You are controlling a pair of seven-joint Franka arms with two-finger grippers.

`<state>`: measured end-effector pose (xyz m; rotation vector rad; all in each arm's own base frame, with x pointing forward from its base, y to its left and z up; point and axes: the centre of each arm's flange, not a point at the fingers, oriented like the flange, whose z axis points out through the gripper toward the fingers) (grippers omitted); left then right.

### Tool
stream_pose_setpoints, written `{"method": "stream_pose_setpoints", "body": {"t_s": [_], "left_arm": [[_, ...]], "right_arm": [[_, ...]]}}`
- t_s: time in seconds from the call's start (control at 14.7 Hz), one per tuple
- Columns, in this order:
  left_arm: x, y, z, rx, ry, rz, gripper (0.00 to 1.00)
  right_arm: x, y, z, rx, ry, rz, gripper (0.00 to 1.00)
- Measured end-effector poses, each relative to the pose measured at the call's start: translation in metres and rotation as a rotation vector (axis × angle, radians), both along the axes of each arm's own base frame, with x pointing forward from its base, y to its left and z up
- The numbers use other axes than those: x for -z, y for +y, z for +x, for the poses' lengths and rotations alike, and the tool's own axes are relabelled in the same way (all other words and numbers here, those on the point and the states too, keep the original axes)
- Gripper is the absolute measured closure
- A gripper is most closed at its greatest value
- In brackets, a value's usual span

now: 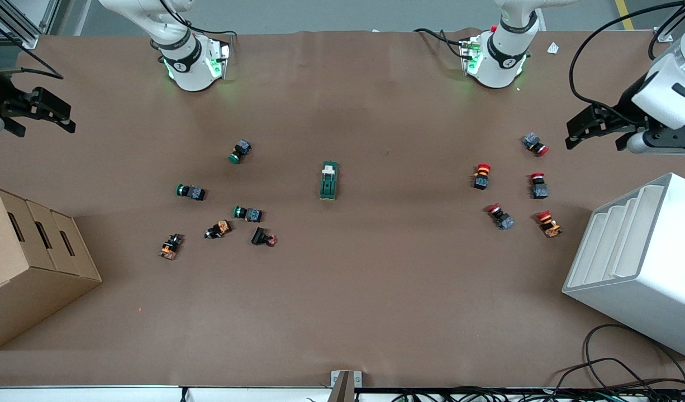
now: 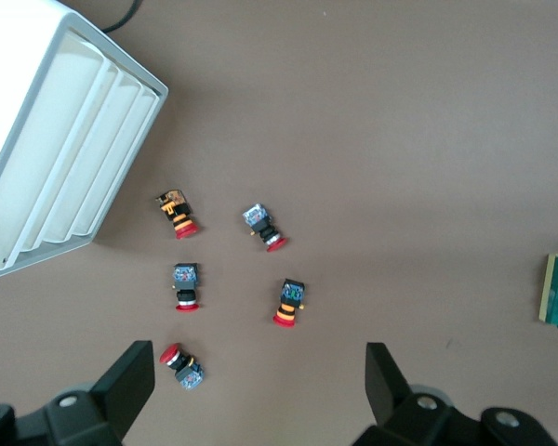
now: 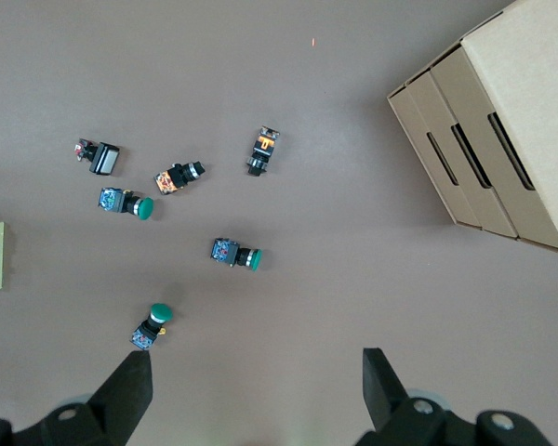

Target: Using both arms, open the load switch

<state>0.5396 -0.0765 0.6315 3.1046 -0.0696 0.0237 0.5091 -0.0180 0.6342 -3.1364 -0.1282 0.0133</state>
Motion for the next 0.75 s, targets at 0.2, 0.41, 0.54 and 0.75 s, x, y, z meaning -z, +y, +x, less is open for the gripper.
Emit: {"method": "stream_pose_setpoints", "body": {"t_s": [0.2,0.41,0.54,0.75], "left_arm": [[-0.003,-0.007,-0.010,0.025,0.000,0.006,0.00],[-0.006,-0.003,-0.015,0.047,0.000,0.009,0.00],[-0.006,0.001,-0.015,0.043,0.002,0.009,0.00],[-0.006,0.003,-0.015,0.039,0.003,0.009,0.00]], "right_arm": [[0.000,0.004,0.000,-0.008,-0.003,0.000,0.00],[-0.004,0.005,0.001,-0.011,-0.013,-0.001,0.00],[-0.009,0.006,0.001,-0.013,-0.026,-0.001,0.00],[-0.016,0.007,0.004,-0.015,-0.043,-0.002,0.00]]}}
